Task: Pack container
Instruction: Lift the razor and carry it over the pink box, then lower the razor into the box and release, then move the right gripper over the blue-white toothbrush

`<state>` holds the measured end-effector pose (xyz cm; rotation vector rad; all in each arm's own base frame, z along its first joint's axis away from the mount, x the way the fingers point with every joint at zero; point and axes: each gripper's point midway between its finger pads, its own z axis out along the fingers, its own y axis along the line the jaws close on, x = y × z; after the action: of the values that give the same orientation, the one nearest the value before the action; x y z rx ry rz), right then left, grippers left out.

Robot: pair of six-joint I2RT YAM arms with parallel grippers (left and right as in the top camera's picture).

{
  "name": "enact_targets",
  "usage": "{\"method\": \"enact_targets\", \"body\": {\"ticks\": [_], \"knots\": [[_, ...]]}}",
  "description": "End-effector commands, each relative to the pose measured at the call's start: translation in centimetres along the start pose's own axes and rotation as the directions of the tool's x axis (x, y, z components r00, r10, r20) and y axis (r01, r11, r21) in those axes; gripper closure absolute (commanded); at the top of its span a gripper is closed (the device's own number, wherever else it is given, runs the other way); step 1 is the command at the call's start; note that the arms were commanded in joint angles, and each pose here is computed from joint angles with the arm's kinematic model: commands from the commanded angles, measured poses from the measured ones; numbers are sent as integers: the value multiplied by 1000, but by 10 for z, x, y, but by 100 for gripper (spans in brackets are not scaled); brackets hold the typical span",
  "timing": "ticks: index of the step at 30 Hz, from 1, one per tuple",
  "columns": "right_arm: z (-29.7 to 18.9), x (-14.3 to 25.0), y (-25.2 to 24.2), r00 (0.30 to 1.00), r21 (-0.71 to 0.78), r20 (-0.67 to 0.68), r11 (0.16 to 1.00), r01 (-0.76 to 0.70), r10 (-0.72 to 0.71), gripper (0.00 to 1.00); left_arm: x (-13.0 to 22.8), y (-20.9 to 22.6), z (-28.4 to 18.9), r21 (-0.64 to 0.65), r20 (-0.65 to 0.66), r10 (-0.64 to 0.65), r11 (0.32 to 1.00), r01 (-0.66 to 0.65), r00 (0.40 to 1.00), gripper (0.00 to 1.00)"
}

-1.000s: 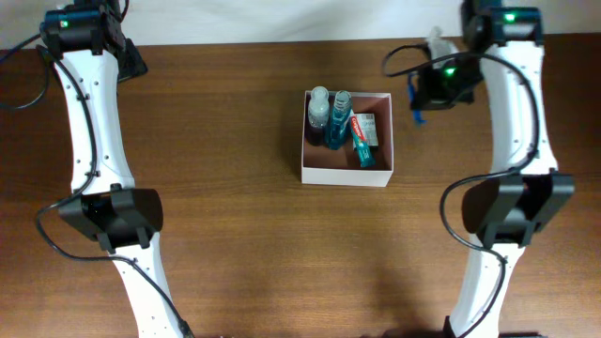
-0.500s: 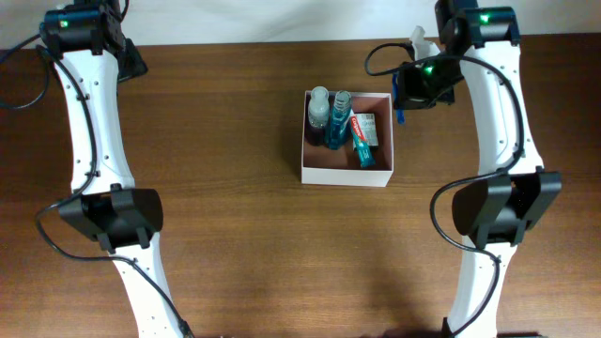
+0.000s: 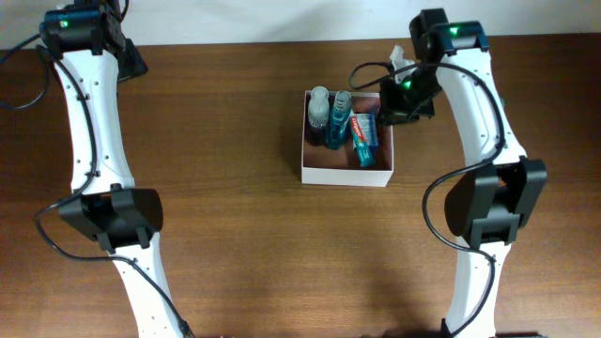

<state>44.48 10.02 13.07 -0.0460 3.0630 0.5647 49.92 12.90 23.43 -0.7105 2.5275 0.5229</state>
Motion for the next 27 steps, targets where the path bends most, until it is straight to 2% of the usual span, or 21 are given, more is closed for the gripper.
{"method": "enact_targets", "body": {"ticks": [1,8,13,15,20,24,27], "knots": [[16,4,-5,999,9,-37,1000,-9,9,76,2,0,5,-2,-11,-10,1000,10,1000,1],[9,-10,-12,1000,6,21,1000,-12,12,68,2,0,5,-2,-11,-10,1000,10,1000,1],[-23,-27,-31,992,-2,113,998,-64,64,64,2,0,5,-2,-11,-10,1000,10,1000,1],[-43,-34,-44,983,0,160,996,-86,85,60,2,0,5,-2,-11,-10,1000,10,1000,1],[-84,-43,-99,950,42,265,983,-180,163,51,2,0,5,-2,-11,-10,1000,10,1000,1],[-101,-29,-176,947,246,279,941,-231,160,48,2,0,5,-2,-11,-10,1000,10,1000,1],[-105,-22,-209,958,321,262,925,-204,120,48,2,0,5,-2,-11,-10,1000,10,1000,1]]}}
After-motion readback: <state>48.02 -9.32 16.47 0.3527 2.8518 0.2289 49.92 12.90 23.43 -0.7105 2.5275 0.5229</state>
